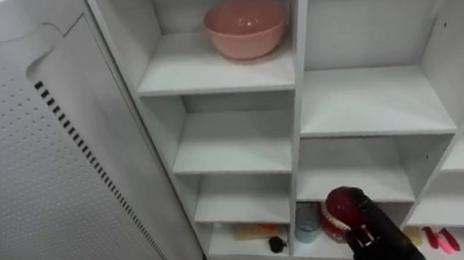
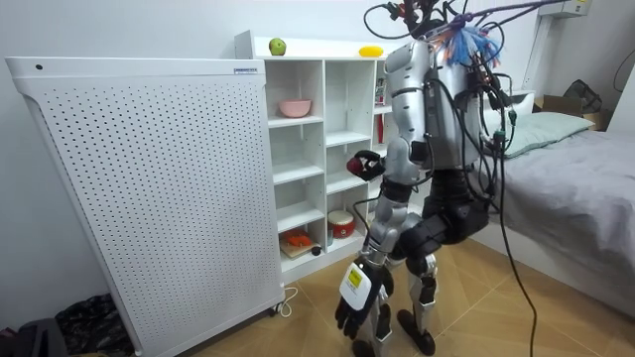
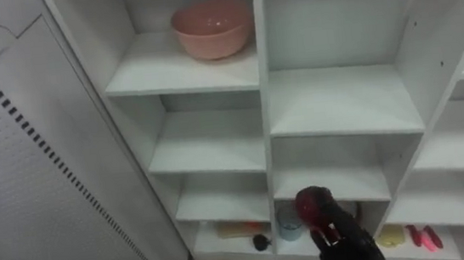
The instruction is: Arrange fruit in the closet
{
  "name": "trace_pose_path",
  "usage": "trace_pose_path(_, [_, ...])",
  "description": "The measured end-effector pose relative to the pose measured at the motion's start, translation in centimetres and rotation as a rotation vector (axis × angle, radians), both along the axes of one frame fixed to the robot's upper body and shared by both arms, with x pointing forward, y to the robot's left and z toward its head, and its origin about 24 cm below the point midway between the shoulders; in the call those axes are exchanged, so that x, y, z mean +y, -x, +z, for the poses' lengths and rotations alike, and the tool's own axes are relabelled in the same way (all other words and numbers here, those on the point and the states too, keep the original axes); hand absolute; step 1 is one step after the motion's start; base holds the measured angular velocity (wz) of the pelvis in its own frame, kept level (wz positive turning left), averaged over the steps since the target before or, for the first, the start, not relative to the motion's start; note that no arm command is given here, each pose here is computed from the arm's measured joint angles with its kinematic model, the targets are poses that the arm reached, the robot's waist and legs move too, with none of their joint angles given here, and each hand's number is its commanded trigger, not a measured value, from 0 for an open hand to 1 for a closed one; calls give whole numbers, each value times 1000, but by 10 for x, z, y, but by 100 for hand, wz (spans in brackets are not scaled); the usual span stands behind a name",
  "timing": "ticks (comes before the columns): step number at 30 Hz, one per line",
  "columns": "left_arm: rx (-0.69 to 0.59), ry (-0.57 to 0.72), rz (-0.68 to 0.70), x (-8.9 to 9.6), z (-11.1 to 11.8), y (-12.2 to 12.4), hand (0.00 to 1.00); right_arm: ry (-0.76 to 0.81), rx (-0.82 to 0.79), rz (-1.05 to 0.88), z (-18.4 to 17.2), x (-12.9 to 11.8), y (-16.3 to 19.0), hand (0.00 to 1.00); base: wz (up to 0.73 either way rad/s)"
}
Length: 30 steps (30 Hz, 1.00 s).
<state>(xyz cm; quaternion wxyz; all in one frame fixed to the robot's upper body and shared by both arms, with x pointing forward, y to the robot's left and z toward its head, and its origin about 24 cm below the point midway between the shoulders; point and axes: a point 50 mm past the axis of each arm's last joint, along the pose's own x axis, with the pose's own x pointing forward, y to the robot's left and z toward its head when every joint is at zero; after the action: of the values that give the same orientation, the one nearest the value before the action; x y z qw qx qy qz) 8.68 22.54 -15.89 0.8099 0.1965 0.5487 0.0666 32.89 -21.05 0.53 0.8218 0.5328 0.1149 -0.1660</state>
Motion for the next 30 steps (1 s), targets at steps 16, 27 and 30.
trace_pose_path(16, [-43, 14, -70, -11, 5, -18, 0, -110, -159, -178, 66, -57, -34, 100, 8])
trace_pose_path(27, [-84, -30, -108, 5, 13, -23, 0, -107, -189, -206, 93, -65, -44, 100, 1])
trace_pose_path(30, [-87, -33, -107, 7, 13, -22, 0, -111, -224, -244, 113, -72, -48, 100, 12])
